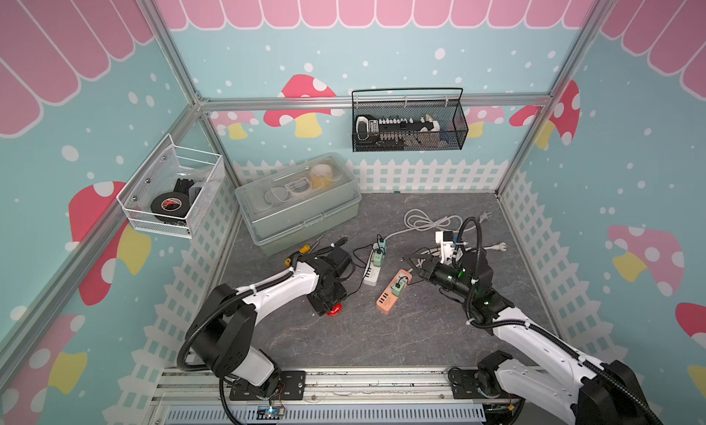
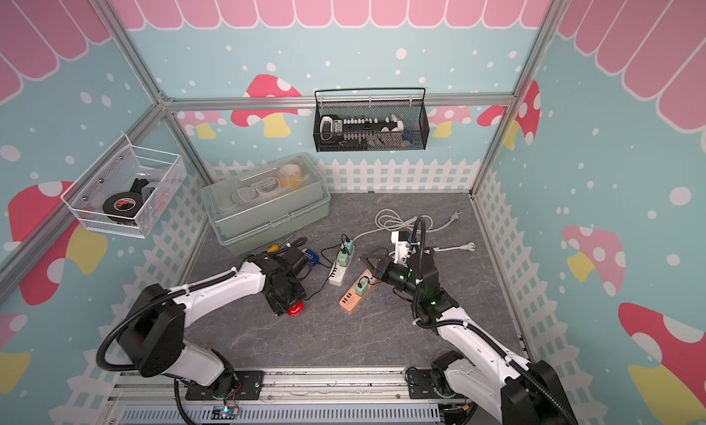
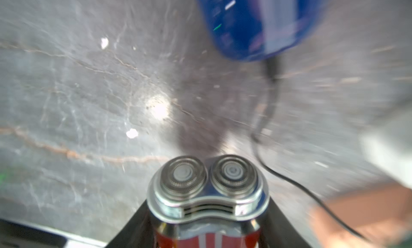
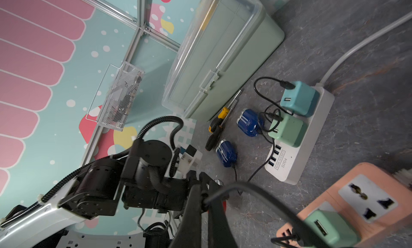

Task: Charge the electric shaver
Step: Pick up the electric shaver from the center of the board, then insert the charging cable into the electric shaver.

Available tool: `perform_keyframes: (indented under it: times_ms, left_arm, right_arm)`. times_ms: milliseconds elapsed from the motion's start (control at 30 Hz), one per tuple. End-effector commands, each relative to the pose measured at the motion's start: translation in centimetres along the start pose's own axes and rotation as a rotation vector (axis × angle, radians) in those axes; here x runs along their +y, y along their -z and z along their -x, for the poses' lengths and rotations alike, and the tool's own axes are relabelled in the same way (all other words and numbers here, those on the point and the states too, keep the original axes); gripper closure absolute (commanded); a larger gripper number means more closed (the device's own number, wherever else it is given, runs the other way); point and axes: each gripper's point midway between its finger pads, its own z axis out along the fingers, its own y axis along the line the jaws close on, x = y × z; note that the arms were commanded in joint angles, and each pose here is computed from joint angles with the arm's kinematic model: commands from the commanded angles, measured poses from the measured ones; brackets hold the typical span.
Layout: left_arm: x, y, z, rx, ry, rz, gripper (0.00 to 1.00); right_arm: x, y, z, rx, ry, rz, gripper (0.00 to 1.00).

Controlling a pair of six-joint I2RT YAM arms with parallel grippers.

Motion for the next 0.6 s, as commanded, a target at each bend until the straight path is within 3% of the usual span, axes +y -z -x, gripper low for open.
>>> perform_keyframes:
  times_ms: [0,167,300,567]
  left_arm:
    - [-3.0,5.6,1.2,0.023,0.227,-0.191,1.00]
    - [-8.6,8.8,2.0,0.149,0.475,-0.415,1.00]
    - [-12.6,10.4,1.8,0.274,0.603,-0.523,1.00]
    - [-17.1,12.9,3.0,0.444,0.880,-0.742,1.00]
  right_arm:
    - [0.4,0.2,2.2,-0.147,0.089,-0.011,1.00]
    - [1.9,-1.0,3.8,-0.230,0.107,0.034,1.00]
    - [4.0,-2.8,4.1,-0.237,0.153,0.075,1.00]
    - [5.7,-4.9,4.5,-0.294,0.210,0.090,1.00]
